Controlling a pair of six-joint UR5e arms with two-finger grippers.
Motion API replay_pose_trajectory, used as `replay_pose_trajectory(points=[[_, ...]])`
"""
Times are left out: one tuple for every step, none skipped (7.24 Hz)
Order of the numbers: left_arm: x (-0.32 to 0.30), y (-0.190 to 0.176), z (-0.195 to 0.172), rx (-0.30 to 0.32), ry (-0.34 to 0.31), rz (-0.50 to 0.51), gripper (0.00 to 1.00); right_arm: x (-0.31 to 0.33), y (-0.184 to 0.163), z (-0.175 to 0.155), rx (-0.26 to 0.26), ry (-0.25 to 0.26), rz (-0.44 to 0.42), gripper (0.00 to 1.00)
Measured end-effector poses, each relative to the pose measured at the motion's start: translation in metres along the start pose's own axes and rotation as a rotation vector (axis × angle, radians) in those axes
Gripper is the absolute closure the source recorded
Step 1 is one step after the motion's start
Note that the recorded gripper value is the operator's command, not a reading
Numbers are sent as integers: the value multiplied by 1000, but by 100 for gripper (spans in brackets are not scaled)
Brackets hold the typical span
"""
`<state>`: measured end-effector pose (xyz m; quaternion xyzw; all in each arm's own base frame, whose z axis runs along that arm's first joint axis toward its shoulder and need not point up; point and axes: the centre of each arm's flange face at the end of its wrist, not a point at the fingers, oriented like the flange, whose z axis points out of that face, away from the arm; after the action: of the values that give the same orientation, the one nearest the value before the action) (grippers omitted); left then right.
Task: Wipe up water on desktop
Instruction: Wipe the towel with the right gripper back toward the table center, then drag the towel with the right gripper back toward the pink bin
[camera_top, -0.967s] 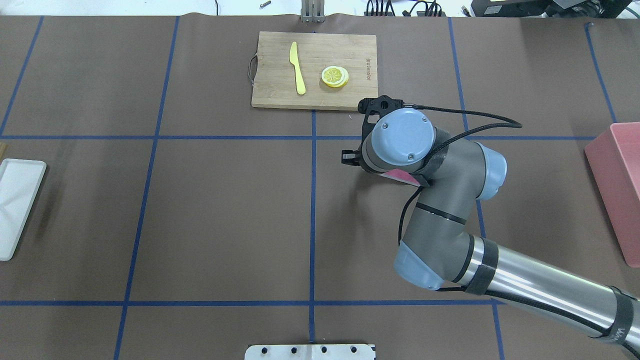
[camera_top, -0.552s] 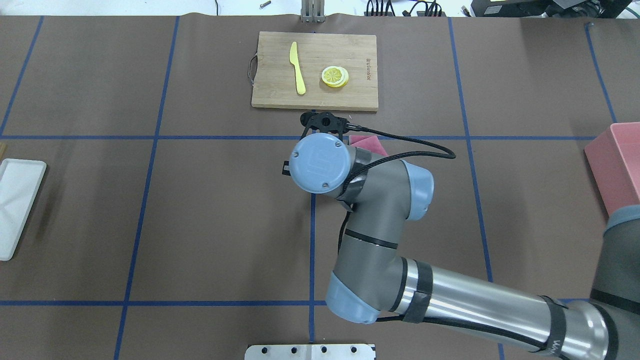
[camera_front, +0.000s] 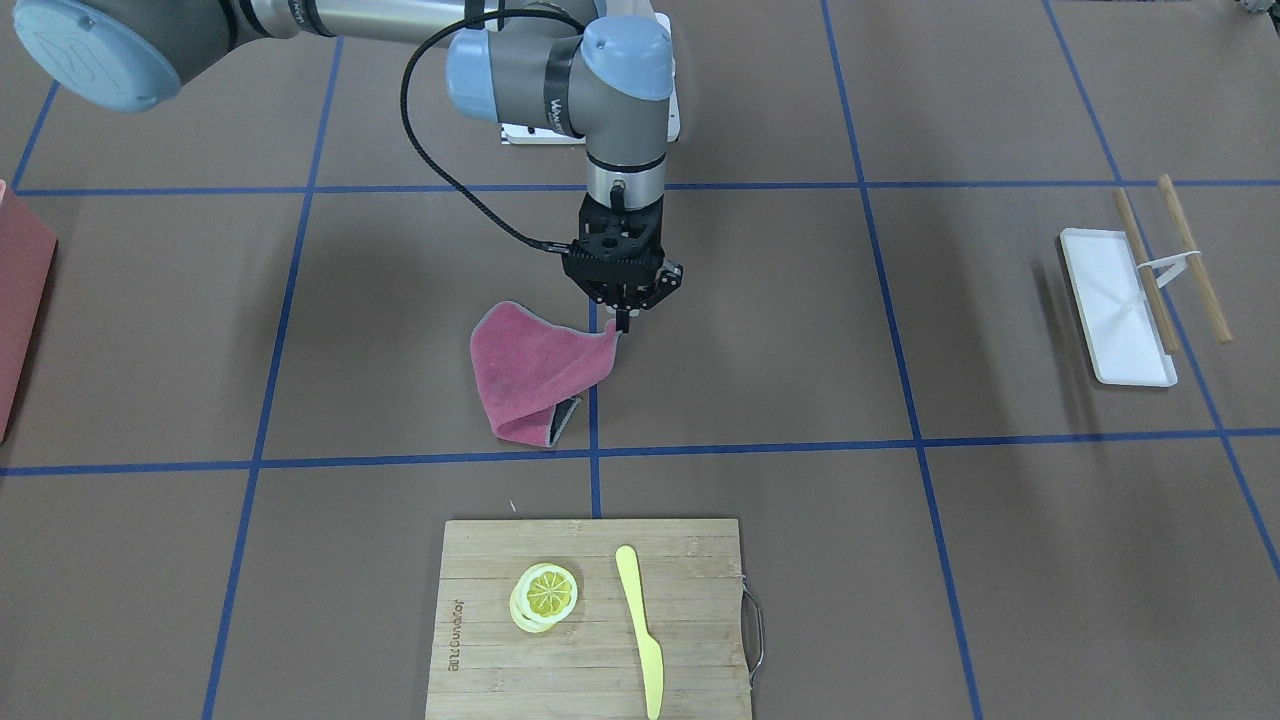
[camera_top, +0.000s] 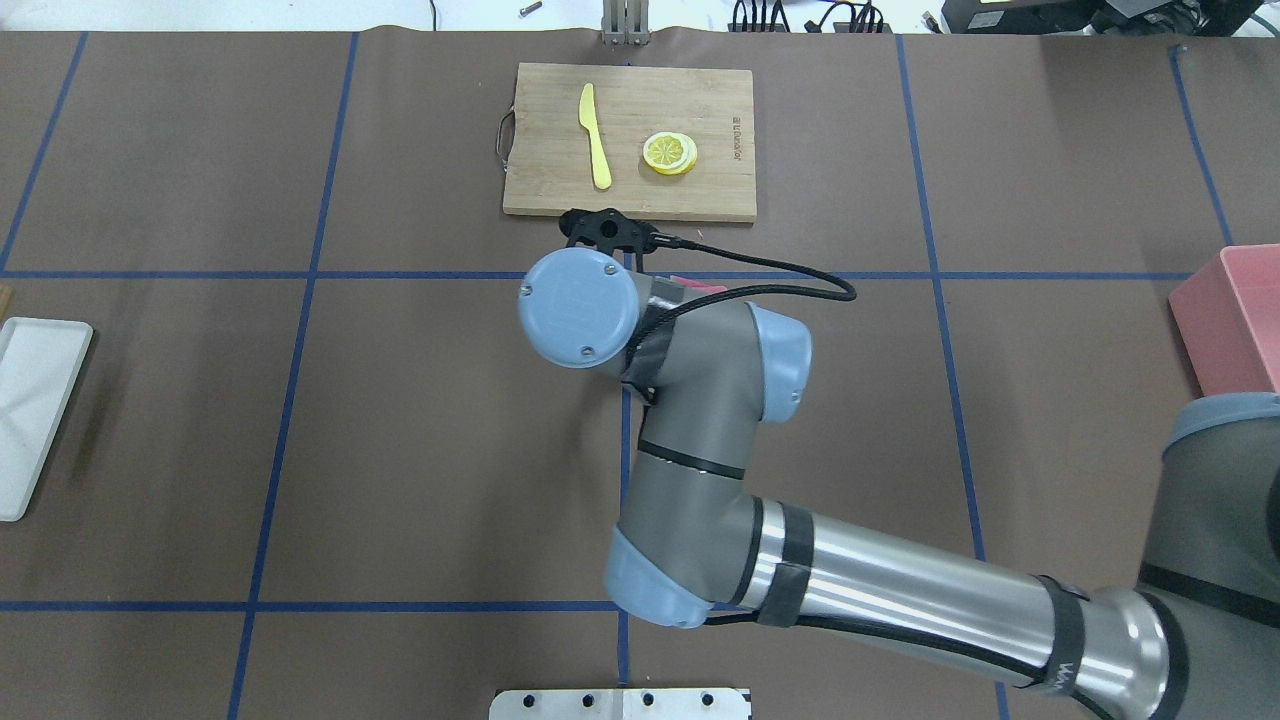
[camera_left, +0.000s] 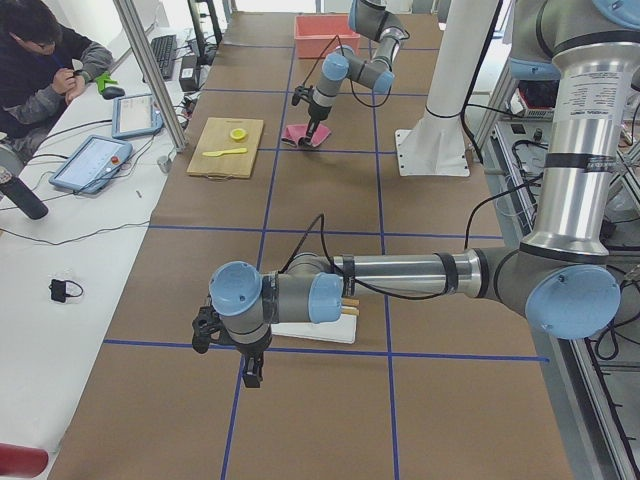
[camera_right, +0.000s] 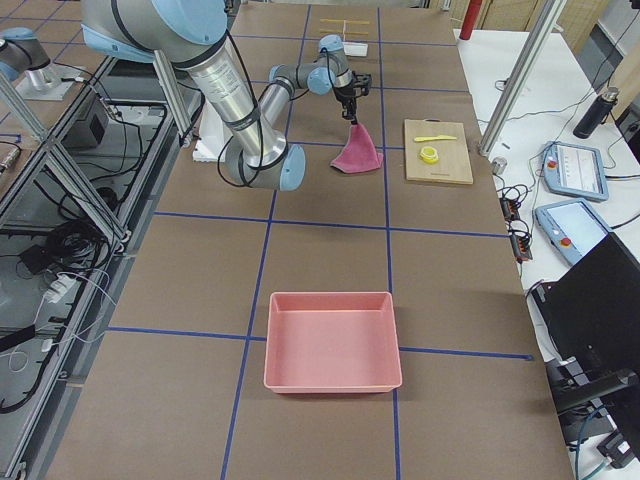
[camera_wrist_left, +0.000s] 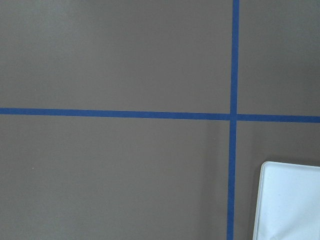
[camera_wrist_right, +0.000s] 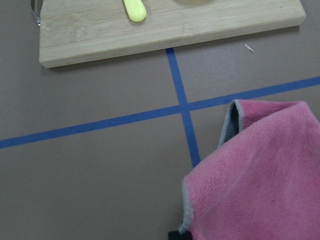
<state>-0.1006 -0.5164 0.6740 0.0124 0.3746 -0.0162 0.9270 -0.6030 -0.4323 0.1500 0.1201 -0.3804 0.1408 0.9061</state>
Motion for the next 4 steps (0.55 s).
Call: replay_pose_trajectory(points=[[1, 0, 0, 0, 0, -3, 1, 50, -15, -1, -12, 2, -69, 100], [1, -1, 0, 1, 0, -7, 1, 102, -33, -5, -23, 8, -139, 100], [2, -1, -1, 2, 1, -9, 1, 149, -52, -7, -29, 26, -196, 100], [2, -1, -1, 2, 1, -10, 1, 195, -68, -1, -31, 45, -243, 100]])
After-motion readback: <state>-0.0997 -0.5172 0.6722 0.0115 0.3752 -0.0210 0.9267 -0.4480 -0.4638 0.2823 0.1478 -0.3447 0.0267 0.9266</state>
